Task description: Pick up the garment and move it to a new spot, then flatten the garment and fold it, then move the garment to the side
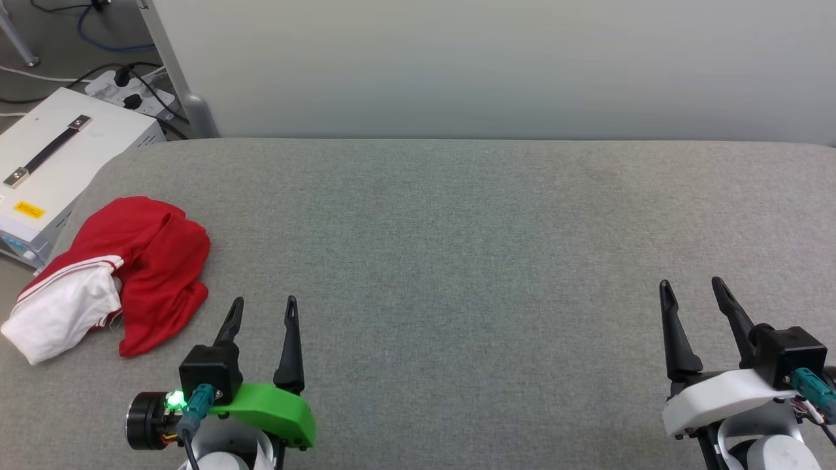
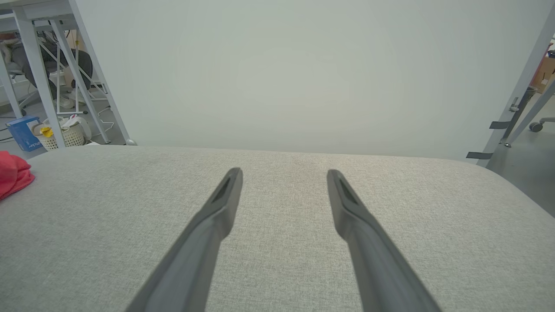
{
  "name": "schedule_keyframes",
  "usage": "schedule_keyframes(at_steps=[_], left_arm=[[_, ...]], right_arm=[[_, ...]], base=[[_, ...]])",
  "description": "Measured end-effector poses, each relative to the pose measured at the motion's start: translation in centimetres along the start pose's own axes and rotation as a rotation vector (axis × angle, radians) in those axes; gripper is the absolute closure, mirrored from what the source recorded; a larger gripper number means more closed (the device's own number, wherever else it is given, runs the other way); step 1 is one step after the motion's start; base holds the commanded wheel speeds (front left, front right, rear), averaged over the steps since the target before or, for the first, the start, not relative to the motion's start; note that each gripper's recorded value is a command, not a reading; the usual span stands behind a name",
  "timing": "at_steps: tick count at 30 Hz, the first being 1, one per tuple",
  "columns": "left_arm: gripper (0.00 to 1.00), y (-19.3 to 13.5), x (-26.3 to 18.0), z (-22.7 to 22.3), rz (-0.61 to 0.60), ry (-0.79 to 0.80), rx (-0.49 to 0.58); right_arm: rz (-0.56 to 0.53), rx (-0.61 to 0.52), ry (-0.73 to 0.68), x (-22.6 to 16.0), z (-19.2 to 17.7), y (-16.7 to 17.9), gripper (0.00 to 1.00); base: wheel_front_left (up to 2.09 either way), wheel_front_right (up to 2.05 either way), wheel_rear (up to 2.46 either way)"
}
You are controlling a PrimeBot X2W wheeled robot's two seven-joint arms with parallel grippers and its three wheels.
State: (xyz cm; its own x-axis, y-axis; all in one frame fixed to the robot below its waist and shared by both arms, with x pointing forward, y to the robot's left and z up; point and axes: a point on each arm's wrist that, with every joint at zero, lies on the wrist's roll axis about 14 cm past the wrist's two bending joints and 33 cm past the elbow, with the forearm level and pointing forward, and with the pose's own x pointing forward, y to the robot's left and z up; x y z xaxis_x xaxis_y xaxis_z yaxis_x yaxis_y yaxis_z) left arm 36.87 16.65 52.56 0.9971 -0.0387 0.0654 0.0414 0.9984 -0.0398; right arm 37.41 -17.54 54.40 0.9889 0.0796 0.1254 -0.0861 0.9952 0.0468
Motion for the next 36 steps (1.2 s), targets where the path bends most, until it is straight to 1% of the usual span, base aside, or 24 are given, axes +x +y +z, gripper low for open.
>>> schedule_keyframes(at_steps=[9, 18, 29, 36], left_arm=[[0.0, 0.1, -0.4, -0.2, 0.003, -0.002, -0.003], [0.0, 1.4, -1.4, -0.7, 0.048, 0.002, -0.007], [0.0, 5.0, -4.0, -0.7, 0.168, -0.005, 0.0], [0.0, 7.9, -6.7, -0.4, 0.271, -0.02, 0.007]], right_arm=[[0.007, 0.002, -0.017, 0.1, 0.2, 0.2, 0.0], [0.064, -0.011, -0.02, 0.9, -0.1, 2.1, 0.0], [0.221, 0.01, -0.012, 2.4, -1.1, 7.4, 0.0], [0.346, 0.029, -0.013, 3.1, -1.4, 11.8, 0.0]], base=[[0.0, 0.0, 0.0], [0.0, 0.0, 0.0], [0.0, 0.0, 0.0], [0.0, 0.0, 0.0]])
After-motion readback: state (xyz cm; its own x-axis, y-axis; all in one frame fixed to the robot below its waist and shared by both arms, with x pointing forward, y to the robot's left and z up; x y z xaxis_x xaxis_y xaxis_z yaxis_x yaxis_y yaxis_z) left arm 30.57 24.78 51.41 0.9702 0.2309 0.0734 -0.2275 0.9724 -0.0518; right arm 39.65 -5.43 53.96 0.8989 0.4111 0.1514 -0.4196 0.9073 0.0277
